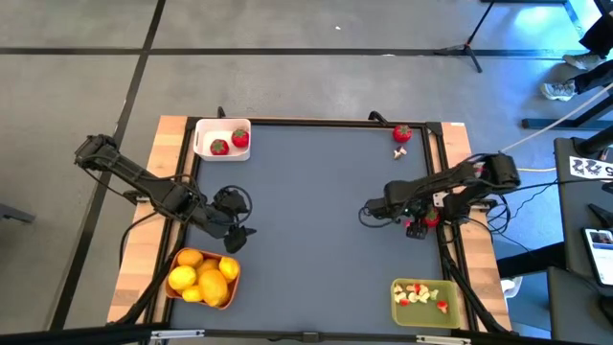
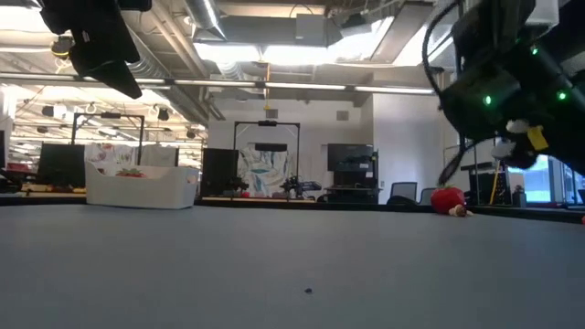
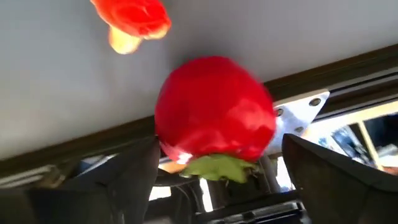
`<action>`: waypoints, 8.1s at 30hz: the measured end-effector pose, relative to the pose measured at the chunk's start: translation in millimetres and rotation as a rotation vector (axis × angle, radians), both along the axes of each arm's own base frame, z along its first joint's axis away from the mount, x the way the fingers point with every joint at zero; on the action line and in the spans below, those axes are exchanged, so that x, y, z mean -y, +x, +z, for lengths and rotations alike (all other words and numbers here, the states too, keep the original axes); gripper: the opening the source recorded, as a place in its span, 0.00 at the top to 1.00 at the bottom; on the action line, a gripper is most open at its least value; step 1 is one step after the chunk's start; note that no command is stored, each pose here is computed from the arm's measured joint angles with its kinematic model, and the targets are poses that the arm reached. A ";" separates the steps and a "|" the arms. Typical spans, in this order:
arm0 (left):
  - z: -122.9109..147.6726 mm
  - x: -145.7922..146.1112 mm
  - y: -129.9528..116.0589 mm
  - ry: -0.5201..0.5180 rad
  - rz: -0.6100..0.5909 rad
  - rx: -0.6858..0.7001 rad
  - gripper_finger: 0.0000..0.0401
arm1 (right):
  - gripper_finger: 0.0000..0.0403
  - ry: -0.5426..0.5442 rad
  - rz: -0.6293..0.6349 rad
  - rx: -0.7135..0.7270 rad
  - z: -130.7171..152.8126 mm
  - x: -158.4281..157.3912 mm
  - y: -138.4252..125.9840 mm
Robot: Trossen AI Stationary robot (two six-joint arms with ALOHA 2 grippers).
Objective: Sort produce into baskets
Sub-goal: Put the red tomato into the white bin
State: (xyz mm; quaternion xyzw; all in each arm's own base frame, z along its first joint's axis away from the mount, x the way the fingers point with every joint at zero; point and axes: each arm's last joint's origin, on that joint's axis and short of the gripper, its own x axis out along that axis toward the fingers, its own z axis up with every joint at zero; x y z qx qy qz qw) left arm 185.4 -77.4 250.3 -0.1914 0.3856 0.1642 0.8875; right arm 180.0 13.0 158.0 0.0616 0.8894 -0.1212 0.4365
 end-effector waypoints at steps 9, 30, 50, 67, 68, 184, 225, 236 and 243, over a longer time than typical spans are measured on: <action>0.0 0.0 0.0 0.000 -0.001 -0.001 0.17 | 0.22 0.045 0.084 -0.177 -34.2 0.0 8.3; 2.7 -6.8 6.0 0.036 0.011 0.038 0.17 | 0.43 -0.046 0.164 0.280 35.7 -0.6 69.4; -1.9 -7.5 28.4 0.067 -0.002 0.095 0.17 | 0.41 -0.058 0.121 0.765 30.7 -5.2 139.1; -29.7 0.9 60.6 0.098 -0.014 0.076 0.17 | 0.10 -0.004 0.083 0.977 26.3 -8.5 164.4; -31.1 0.7 63.7 0.101 -0.015 0.083 0.17 | 0.09 -0.003 0.082 1.000 27.1 -8.6 166.6; -0.1 -240.6 -27.7 0.304 0.907 -0.393 0.31 | 0.14 -0.370 -0.015 1.376 15.9 -60.8 56.2; -5.3 -246.2 -27.9 -0.068 0.778 -0.191 0.04 | 0.14 -0.273 -0.022 1.356 15.0 -63.4 56.2; 12.5 -204.8 33.8 -0.055 0.472 0.126 0.04 | 0.14 -0.358 -0.096 1.304 33.9 -44.2 62.0; 13.6 -167.5 57.3 -0.062 0.327 0.223 0.04 | 0.14 -0.561 -0.092 1.107 66.1 2.4 51.5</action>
